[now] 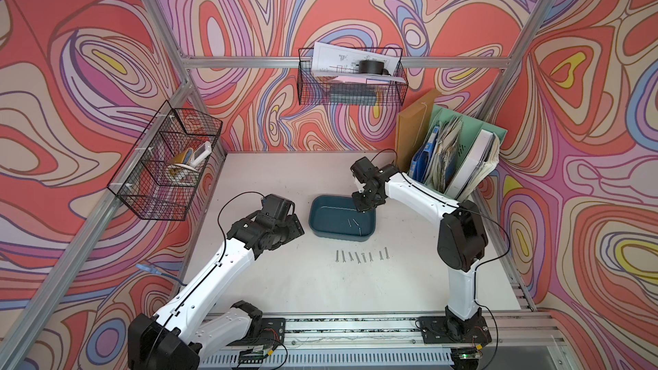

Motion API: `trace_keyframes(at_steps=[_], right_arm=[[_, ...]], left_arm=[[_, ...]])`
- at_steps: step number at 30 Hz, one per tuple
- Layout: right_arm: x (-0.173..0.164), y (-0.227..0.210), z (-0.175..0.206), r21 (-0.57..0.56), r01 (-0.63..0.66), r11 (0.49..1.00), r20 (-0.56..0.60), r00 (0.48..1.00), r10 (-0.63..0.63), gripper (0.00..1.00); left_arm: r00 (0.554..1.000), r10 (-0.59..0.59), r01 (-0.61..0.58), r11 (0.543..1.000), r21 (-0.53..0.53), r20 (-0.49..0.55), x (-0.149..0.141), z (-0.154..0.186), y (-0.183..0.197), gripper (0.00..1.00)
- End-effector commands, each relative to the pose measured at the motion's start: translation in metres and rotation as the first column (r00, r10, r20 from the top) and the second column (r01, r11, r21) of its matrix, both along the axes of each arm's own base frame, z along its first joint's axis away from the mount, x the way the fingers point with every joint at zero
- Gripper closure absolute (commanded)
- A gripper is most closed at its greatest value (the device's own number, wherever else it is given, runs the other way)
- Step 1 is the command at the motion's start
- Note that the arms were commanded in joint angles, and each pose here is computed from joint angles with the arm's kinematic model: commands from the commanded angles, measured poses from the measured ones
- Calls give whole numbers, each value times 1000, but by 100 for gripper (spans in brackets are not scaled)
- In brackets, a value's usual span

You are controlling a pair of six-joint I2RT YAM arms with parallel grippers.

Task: Take out the screws from the storage box
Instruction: Pick up the screw from the storage box, then place the screw at the center of the board.

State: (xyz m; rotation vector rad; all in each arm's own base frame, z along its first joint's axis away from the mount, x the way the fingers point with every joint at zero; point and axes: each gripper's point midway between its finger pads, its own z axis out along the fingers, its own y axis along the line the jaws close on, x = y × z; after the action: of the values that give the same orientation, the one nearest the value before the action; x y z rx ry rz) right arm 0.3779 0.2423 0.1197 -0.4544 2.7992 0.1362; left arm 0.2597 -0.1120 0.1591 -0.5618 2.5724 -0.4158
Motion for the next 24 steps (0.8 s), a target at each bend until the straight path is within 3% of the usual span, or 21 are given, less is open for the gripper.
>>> trace_keyframes(at_steps=[1, 10, 24], right_arm=[[-22, -18, 8, -30, 48, 998, -13, 999, -49, 95], [-80, -65, 20, -42, 178, 983, -17, 984, -179, 94], [-129, -90, -66, -76, 283, 956, -148, 945, -291, 92]], left_arm=[[999, -39, 40, 999, -24, 31, 11, 7, -10, 29], [998, -65, 65, 996, -58, 3, 21, -7, -24, 29], [998, -69, 69, 996, -56, -6, 21, -7, -25, 29]])
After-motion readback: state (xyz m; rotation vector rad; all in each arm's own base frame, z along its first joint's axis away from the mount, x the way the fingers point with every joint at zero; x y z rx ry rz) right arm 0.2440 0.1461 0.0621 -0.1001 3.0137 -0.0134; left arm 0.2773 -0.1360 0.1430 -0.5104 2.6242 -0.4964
